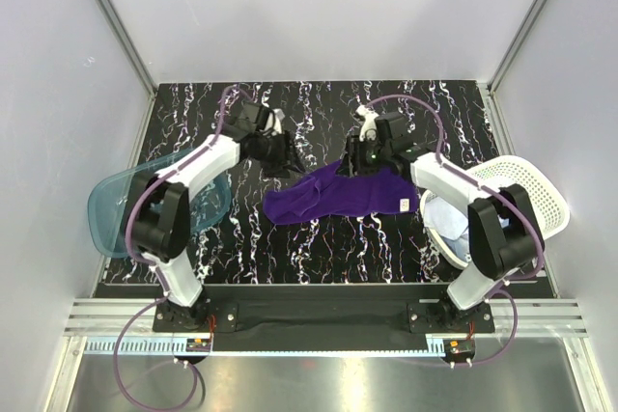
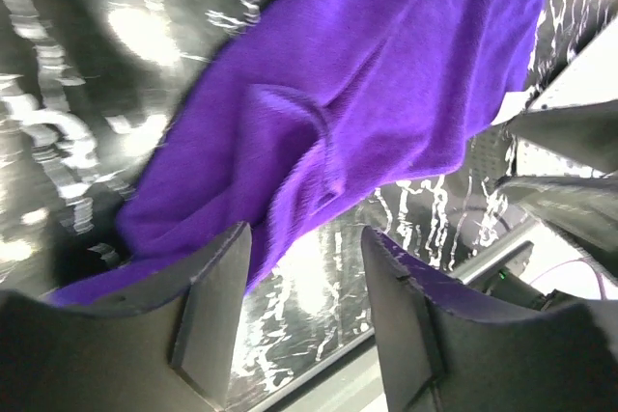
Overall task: Fold and stack the towels
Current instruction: Flatten out the crumpled towel
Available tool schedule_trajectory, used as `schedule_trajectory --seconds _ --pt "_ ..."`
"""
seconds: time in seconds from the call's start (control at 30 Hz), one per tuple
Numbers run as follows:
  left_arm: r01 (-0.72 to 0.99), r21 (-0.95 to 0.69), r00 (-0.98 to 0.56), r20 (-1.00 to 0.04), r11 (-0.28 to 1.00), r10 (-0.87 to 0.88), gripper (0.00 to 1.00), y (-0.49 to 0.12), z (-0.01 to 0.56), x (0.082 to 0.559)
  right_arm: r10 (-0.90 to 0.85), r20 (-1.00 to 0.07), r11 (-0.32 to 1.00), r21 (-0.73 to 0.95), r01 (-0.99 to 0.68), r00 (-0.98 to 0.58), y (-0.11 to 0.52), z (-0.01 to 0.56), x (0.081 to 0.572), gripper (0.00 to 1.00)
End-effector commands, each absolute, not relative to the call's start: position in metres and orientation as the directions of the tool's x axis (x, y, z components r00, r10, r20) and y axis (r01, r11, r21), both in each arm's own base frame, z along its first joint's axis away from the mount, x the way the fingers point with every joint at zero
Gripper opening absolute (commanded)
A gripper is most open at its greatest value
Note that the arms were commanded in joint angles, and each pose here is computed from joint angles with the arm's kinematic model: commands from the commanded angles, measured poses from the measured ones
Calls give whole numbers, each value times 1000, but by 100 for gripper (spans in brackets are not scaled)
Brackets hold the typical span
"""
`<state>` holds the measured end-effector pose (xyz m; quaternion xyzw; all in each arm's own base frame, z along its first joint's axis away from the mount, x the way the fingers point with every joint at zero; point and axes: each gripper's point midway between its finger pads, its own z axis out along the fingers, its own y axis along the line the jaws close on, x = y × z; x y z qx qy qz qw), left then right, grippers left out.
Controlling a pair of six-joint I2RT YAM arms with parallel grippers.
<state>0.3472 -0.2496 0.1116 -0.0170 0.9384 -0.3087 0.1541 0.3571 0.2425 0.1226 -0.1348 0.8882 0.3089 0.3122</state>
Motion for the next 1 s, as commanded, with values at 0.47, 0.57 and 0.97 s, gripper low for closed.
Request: schedule_trajectory --seconds 0.47,0.57,0.97 --pt "192 -391 -902 -431 900 5 63 -182 117 328 -103 -667 819 365 -443 -738 317 94 360 48" --pt "211 -375 -898 -438 903 28 65 -179 118 325 -113 -660 818 362 -447 -742 320 88 360 48" --pt "377 -433 -872 -464 819 156 68 -202 116 321 -104 -672 867 300 -399 -733 308 68 367 18"
